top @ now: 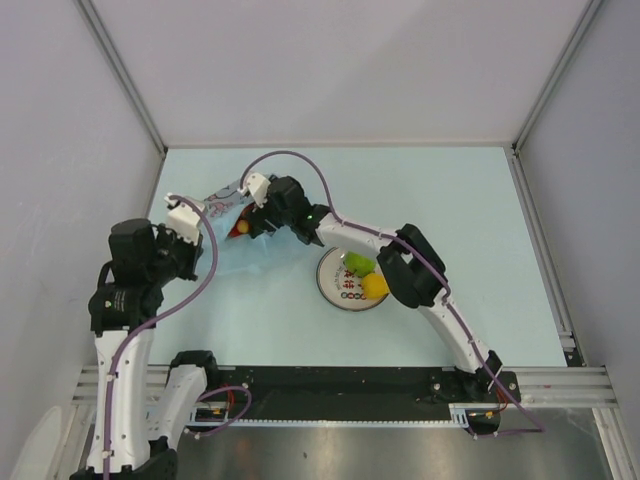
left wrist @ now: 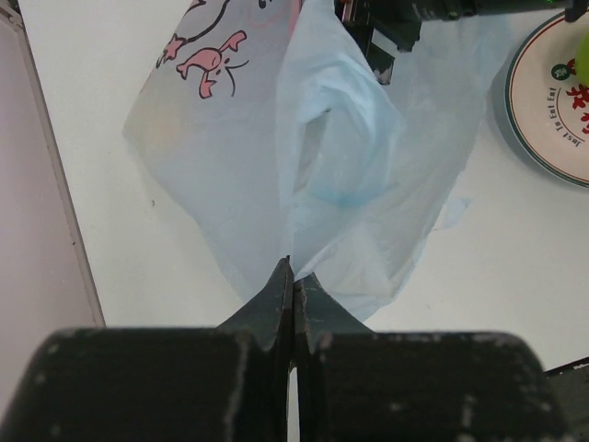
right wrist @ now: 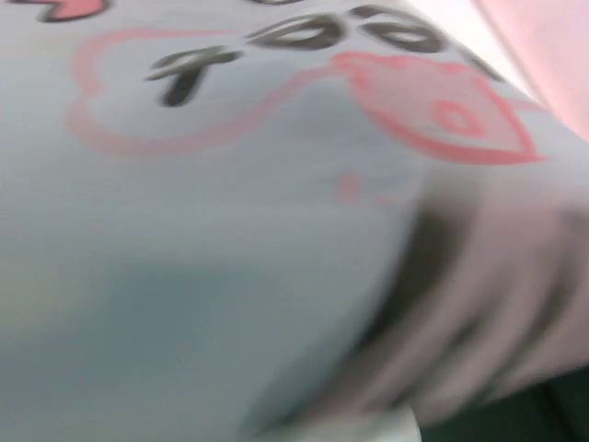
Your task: Take the fake fruits out of the plastic bag
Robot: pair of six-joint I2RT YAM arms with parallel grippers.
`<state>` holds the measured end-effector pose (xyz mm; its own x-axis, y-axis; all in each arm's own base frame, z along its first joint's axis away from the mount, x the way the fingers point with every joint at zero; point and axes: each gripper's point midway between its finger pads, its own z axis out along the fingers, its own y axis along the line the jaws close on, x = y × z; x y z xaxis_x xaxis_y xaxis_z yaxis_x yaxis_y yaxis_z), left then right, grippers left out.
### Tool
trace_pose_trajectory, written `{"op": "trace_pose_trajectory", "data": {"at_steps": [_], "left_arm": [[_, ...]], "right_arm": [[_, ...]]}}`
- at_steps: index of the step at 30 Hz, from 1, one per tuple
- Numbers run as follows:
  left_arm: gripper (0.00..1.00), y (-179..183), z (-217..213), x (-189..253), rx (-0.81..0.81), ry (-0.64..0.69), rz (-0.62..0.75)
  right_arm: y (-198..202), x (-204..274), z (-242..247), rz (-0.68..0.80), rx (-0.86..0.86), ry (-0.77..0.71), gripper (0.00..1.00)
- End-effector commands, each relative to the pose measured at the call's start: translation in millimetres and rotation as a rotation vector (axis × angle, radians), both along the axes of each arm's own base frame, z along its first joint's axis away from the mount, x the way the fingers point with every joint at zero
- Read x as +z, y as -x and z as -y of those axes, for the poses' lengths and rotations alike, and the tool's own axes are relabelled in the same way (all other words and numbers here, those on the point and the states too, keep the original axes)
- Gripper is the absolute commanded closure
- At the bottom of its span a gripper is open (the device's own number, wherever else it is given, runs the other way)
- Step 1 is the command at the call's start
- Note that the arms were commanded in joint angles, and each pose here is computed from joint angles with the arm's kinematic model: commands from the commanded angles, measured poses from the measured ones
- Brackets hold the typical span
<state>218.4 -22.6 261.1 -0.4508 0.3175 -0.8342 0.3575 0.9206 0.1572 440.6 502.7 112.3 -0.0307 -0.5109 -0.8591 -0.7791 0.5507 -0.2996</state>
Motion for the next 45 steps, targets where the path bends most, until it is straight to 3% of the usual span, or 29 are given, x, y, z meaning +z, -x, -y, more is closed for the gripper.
{"op": "trace_pose_trajectory", "data": {"at_steps": [1, 11, 12, 22, 25, 28, 29, 35, 41, 42, 44, 45], "left_arm": [[1.00, -1.9, 4.4, 8.0, -0.010, 0.027, 0.018], [1.00, -1.9, 10.9, 5.3, -0.043, 0.047, -0.007], [1.00, -2.2, 12.9, 3.5, -0.049, 0.059, -0.019], [1.00, -4.0, 17.2, 2.1, -0.055, 0.089, -0.055], [1.00, -2.3, 16.3, 0.0, -0.050, 0.084, -0.065], [1.00, -1.0, 16.2, -2.3, -0.039, 0.096, -0.078], [1.00, -0.4, 17.3, -3.0, -0.040, 0.102, -0.081], [1.00, -3.2, 19.3, -1.1, -0.025, 0.133, -0.071], [1.00, -6.9, 17.8, -1.0, -0.015, 0.132, -0.055], [1.00, -7.7, 18.0, -2.3, -0.012, 0.137, -0.056], [1.00, -11.2, 19.0, 0.6, -0.014, 0.142, -0.038], [1.00, -12.8, 19.1, 0.8, -0.012, 0.146, -0.038]], "right_arm": [[-32.1, 68.9, 1.2, 0.142, -0.041, -0.116, 0.13], [-51.7, 62.5, -13.7, -0.029, 0.048, -0.273, 0.04], [-53.3, 39.5, -14.1, -0.072, 0.040, -0.251, 0.02], [-86.1, 16.3, -27.7, -0.103, 0.016, -0.357, 0.01], [-84.7, 36.9, -38.6, -0.067, 0.091, -0.425, 0.07], [-79.3, 49.2, -43.7, -0.048, 0.137, -0.444, 0.28], [-78.7, 49.3, -43.6, -0.046, 0.141, -0.439, 0.42], [-67.0, 80.2, -31.9, -0.095, 0.183, -0.445, 0.71], [-40.0, 119.5, -12.4, -0.206, 0.248, -0.481, 0.75], [-30.3, 143.8, -8.1, -0.204, 0.264, -0.505, 0.75], [-9.2, 131.3, -5.9, -0.268, 0.303, -0.482, 0.75], [3.7, 154.1, -1.4, -0.248, 0.331, -0.489, 0.74]]}}
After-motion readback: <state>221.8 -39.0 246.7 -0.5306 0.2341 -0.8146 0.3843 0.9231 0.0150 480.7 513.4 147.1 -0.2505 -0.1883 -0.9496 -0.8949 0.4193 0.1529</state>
